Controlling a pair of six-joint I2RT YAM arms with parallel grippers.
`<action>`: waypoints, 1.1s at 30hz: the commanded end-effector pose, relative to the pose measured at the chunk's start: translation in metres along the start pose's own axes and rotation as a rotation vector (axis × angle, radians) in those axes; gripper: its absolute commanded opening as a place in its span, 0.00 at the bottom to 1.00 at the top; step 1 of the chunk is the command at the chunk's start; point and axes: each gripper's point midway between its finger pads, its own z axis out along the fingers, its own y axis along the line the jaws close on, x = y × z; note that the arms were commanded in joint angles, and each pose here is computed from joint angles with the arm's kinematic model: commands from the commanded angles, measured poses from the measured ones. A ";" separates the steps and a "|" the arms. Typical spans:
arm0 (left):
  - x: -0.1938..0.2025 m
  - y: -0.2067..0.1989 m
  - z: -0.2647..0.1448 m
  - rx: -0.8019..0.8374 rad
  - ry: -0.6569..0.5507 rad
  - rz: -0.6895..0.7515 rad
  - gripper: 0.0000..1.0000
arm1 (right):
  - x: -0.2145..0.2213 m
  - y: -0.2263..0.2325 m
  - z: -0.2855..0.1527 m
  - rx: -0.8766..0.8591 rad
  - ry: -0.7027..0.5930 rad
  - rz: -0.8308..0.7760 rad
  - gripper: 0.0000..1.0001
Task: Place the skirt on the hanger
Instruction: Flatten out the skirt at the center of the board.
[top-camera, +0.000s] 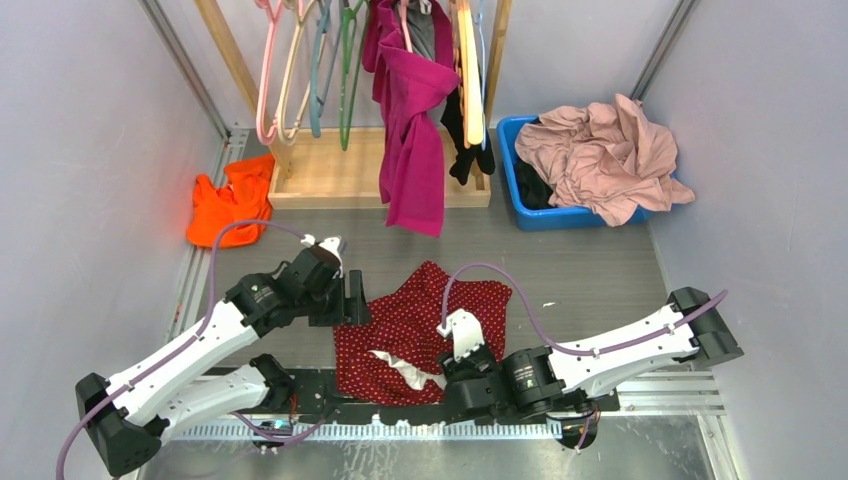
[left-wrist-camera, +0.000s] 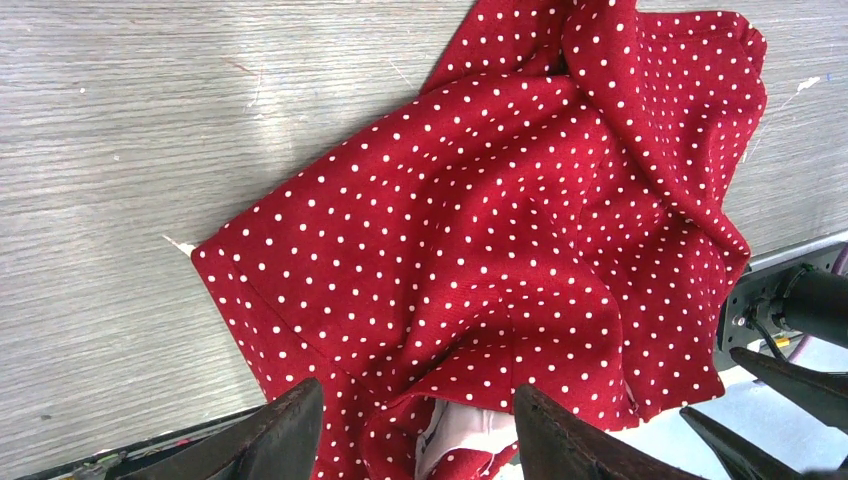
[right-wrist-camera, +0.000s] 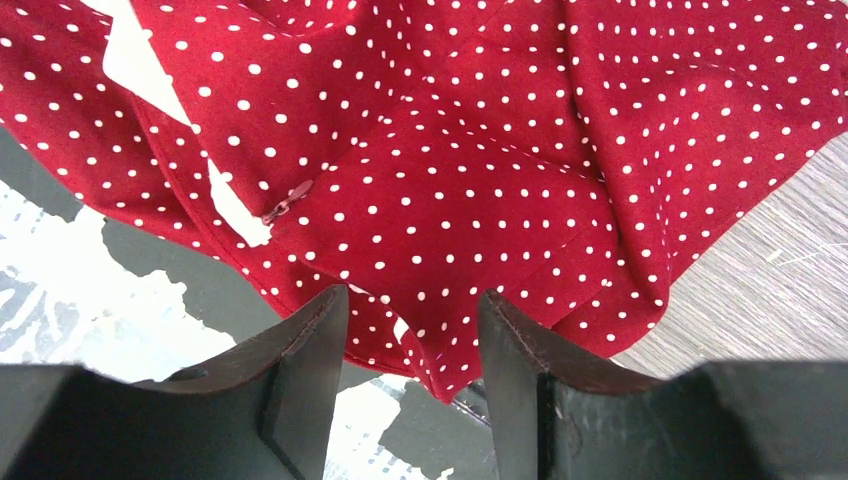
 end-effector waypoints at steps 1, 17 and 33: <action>-0.006 -0.008 -0.001 0.032 -0.030 -0.010 0.69 | -0.006 -0.005 0.007 0.033 -0.040 0.041 0.56; -0.005 -0.006 -0.012 0.040 -0.038 -0.004 0.69 | -0.064 -0.040 0.015 0.159 -0.161 0.128 0.12; 0.017 -0.027 -0.035 0.067 -0.016 0.084 0.68 | -0.176 -0.168 -0.016 0.357 -0.285 0.450 0.01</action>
